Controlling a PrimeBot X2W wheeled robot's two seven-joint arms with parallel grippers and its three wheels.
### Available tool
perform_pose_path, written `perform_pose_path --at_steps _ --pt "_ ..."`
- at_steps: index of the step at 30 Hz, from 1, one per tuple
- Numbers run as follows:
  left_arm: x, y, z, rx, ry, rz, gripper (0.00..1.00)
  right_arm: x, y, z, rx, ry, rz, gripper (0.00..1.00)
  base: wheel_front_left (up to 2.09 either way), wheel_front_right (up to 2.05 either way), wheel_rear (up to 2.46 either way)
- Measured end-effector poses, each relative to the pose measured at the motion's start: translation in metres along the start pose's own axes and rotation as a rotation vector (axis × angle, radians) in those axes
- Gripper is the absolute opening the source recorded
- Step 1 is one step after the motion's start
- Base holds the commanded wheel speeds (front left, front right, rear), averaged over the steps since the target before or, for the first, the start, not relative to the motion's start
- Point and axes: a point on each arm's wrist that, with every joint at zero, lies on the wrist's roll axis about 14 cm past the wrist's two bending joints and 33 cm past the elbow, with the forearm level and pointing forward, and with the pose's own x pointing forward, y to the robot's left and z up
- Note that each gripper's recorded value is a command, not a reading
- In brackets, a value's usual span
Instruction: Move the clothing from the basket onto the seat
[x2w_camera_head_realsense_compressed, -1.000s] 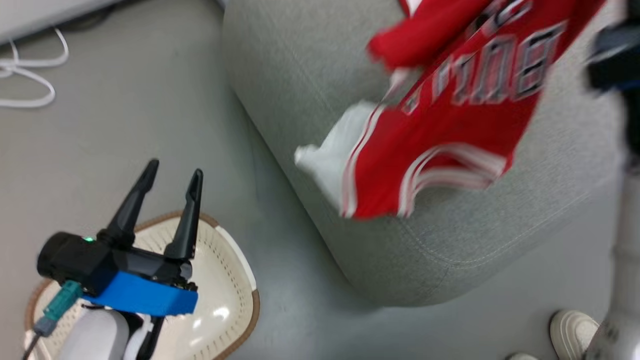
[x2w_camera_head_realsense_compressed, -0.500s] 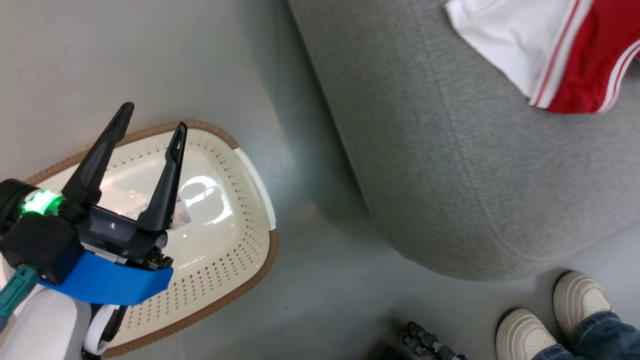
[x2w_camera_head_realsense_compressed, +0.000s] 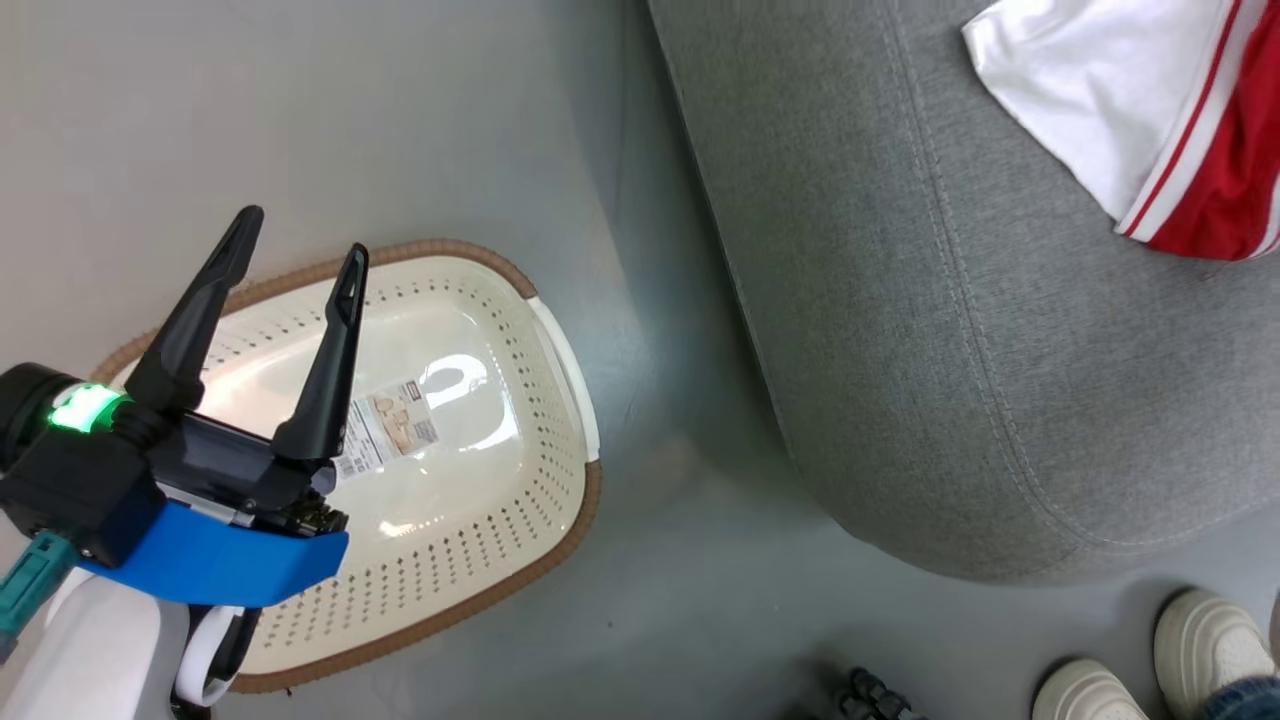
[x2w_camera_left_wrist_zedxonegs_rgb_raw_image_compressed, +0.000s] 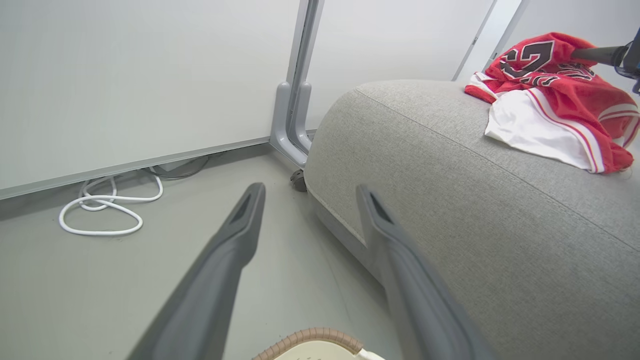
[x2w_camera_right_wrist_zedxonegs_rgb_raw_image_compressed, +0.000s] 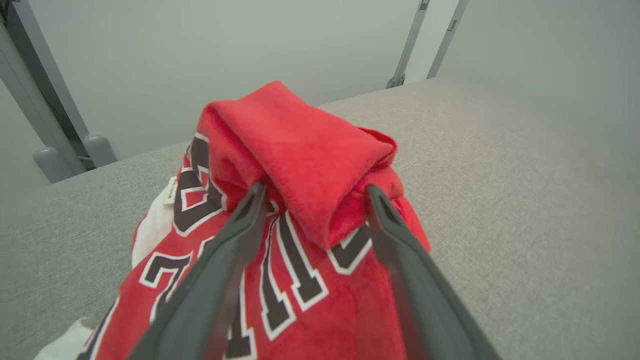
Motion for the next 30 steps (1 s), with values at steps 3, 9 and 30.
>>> perform_pose_path --at_steps 3,9,30 --pt "-0.003 -0.003 0.012 0.004 -0.022 0.013 1.00 -0.011 0.002 0.005 0.001 -0.018 0.017 1.00 0.00 0.00 0.00" --pt "-0.017 -0.013 0.039 0.004 -0.068 0.054 1.00 -0.048 0.009 0.010 0.037 -0.084 0.073 1.00 0.00 0.00 0.00" --pt "-0.090 -0.040 0.088 0.014 -0.149 0.221 1.00 -0.221 0.038 -0.006 0.170 -0.210 0.375 1.00 0.00 0.00 0.00"
